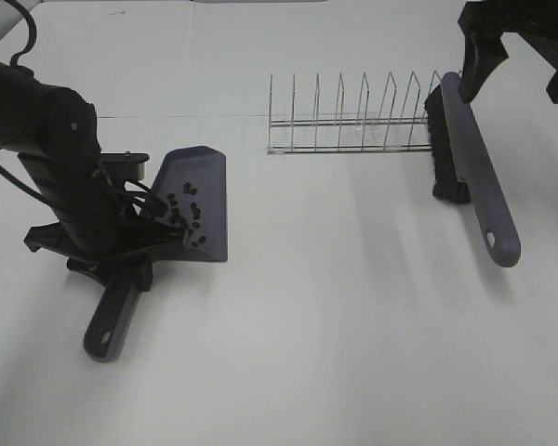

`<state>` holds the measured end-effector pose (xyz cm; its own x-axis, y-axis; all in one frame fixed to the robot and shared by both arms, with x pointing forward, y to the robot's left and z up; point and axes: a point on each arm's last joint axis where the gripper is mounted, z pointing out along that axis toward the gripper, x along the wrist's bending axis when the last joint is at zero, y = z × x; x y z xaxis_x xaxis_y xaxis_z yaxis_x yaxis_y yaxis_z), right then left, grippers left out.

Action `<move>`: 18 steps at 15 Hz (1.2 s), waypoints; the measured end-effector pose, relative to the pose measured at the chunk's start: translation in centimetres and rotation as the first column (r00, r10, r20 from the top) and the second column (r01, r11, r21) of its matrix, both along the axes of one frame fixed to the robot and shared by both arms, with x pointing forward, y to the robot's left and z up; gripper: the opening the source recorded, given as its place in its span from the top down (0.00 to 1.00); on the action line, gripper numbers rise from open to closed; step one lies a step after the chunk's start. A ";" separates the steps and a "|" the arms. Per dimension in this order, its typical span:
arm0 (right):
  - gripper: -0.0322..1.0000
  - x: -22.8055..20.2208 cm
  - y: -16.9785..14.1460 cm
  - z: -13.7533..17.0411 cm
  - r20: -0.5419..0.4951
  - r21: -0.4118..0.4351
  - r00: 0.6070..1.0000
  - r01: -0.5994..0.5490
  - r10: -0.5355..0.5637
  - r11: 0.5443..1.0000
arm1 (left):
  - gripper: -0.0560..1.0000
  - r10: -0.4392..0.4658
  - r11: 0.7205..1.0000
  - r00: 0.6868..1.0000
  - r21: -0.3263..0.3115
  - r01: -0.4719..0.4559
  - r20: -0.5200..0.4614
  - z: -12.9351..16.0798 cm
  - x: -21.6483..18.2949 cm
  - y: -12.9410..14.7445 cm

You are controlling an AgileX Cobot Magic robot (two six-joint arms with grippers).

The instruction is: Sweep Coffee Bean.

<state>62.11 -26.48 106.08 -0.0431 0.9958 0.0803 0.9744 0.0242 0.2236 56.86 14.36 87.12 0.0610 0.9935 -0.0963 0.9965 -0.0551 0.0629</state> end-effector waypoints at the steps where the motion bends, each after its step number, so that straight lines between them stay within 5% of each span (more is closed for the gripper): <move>1: 0.19 -1.4 -0.1 0.0 -0.004 0.002 1.000 0.000 0.000 1.000 | 0.49 0.007 1.000 1.000 -0.007 -0.007 0.004 0.0 0.0 -0.1; 3: 0.19 -4.6 -0.1 0.3 0.009 0.028 1.000 0.006 -0.006 1.000 | 0.37 0.007 1.000 1.000 -0.014 -0.007 0.014 0.6 0.0 -0.1; 6: 0.19 -9.5 -0.3 0.8 0.037 0.046 0.999 0.010 -0.012 0.999 | 0.35 -0.013 1.000 0.997 -0.023 0.015 0.076 4.1 -0.2 0.1; 10: 0.19 -16.7 -0.8 0.7 0.055 0.049 0.998 0.009 -0.012 0.999 | 0.35 -0.079 0.995 0.996 0.060 0.076 0.051 10.8 -3.0 2.0; 12: 0.19 -21.6 -1.1 0.5 0.105 0.053 0.994 0.006 -0.012 0.999 | 0.35 -0.092 0.991 0.995 0.104 0.088 0.043 16.5 -6.6 4.0; 18: 0.19 -31.3 -1.8 0.2 0.369 0.034 0.928 -0.068 0.051 0.997 | 0.35 -0.082 0.996 0.968 0.043 0.073 0.236 21.6 -16.3 8.6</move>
